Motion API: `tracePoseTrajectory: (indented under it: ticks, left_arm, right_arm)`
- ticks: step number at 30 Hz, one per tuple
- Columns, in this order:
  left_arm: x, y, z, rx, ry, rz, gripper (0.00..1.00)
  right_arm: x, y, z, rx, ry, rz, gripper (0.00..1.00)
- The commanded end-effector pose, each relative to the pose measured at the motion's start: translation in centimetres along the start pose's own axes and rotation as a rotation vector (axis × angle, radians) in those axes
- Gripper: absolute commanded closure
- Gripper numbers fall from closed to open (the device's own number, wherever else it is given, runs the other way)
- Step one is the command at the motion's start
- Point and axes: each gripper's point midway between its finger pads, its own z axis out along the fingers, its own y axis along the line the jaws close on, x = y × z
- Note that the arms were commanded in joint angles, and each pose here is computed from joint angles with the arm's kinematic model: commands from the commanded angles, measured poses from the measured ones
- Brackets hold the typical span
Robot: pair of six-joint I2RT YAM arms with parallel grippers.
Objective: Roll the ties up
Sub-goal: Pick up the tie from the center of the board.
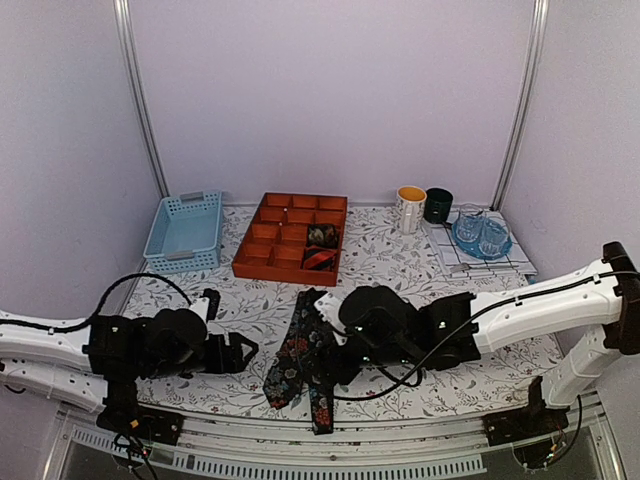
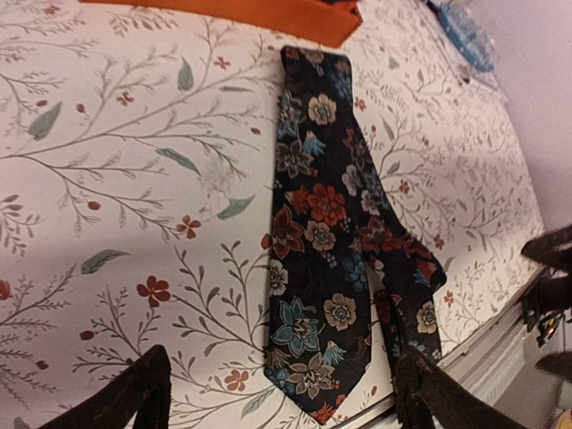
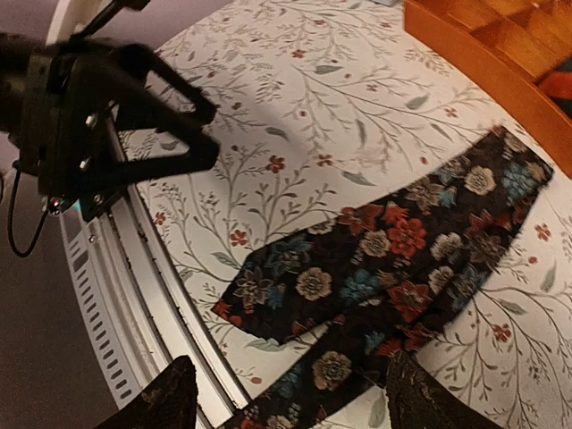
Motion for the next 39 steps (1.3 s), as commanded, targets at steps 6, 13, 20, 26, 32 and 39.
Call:
tracePoseTrajectory:
  ticks: [6,13,20,26,32,39]
  left_arm:
    - [-4.5,5.5,-6.0,0.024,-0.300,-0.192,0.18]
    - [-5.9,6.4,-7.8,0.025,-0.362,-0.191,0.18]
    - [-6.0,5.7,-7.8,0.012,-0.346,-0.143,0.18]
    - [-5.5,5.1,-6.8,0.008,-0.312,-0.105,0.17]
    - [-4.5,4.1,-5.3,0.042,-0.271,-0.089,0.16]
    - [-4.0,3.2,-4.3,0.052,-0.240,-0.071,0.16]
  right_arm:
    - [4.7,7.9,7.7,-0.256,0.210,-0.447,0.34]
    - [7.2,8.6,11.2,-0.274,0.292,-0.498,0.37]
    - [9.1,6.9,13.2,-0.181,0.369,-0.566,0.38]
    - [10.1,4.7,13.9,-0.078,0.417,-0.601,0.38]
    - [11.5,2.8,14.7,0.004,0.469,-0.630,0.44]
    - [12.4,1.9,14.9,0.057,0.494,-0.656,0.67]
